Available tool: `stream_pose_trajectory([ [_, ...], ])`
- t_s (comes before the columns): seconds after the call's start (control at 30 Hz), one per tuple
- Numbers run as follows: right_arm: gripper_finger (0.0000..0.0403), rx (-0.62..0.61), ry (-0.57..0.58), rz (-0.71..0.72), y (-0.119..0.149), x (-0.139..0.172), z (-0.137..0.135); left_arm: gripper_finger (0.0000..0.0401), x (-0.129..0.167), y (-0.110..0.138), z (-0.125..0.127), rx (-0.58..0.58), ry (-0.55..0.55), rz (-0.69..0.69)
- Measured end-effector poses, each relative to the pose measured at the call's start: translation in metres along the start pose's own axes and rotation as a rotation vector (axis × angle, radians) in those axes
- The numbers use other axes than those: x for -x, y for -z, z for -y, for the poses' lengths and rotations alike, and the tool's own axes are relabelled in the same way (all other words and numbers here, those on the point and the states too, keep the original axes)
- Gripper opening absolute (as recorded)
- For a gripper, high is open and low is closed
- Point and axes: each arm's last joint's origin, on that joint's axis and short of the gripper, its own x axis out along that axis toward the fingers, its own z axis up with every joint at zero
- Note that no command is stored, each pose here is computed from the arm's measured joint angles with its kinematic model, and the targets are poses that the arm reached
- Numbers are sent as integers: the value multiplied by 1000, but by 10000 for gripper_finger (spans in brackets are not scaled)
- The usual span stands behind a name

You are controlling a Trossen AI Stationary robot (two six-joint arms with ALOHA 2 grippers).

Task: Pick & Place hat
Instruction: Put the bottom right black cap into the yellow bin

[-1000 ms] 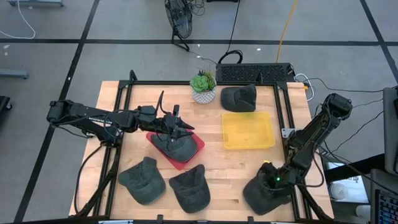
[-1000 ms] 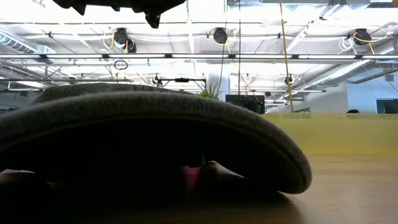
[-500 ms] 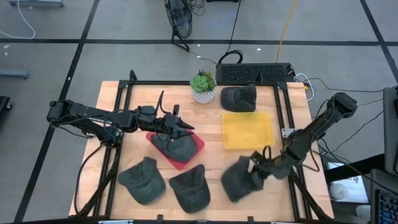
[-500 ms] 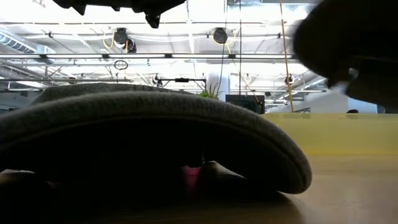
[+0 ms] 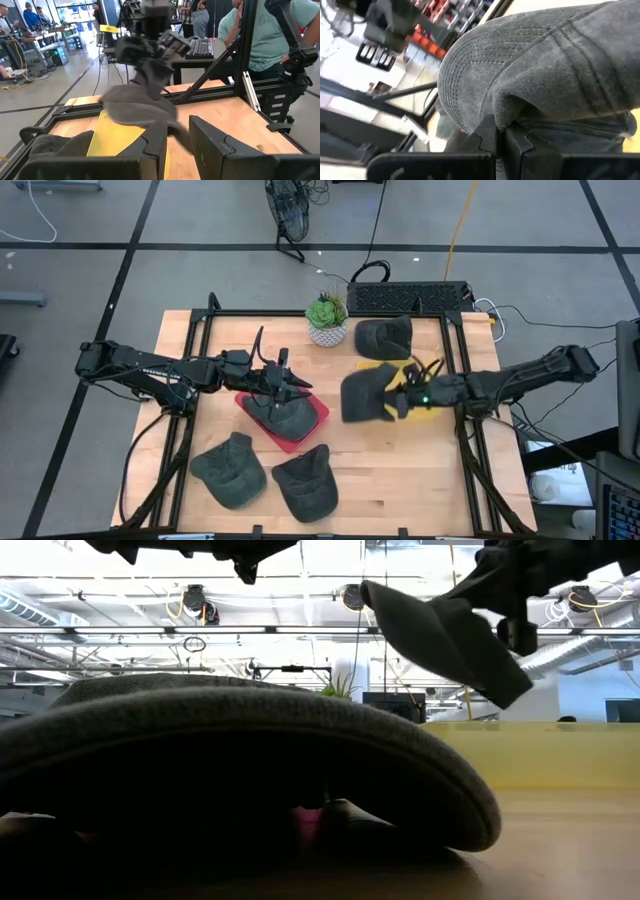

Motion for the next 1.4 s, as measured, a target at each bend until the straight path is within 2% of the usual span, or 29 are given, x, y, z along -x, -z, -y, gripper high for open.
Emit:
stream_pose_trajectory([
  [0.2, 0, 39, 67, -7, -15, 4, 15, 88, 0, 0, 0, 0, 0, -1],
  [0.4, 0, 138, 210, -48, -17, 6, 31, 88, 0, 0, 0, 0, 0, -1],
  [0.6, 0, 142, 284, -82, -16, 7, 39, 88, 0, 0, 0, 0, 0, -2],
  [0.87, 0, 32, 337, -92, -14, 9, 44, 88, 0, 2, 0, 7, 2, -23],
  [1.0, 0, -20, 415, -129, -9, 12, 51, 88, 2, 10, 1, -11, 12, -109],
  [1.17, 0, -42, 485, -161, -6, 15, 57, 88, 15, 10, 2, -61, 27, -191],
  [1.4, 0, -40, 497, -167, -5, 15, 58, 88, 42, -4, 4, -81, 31, -196],
])
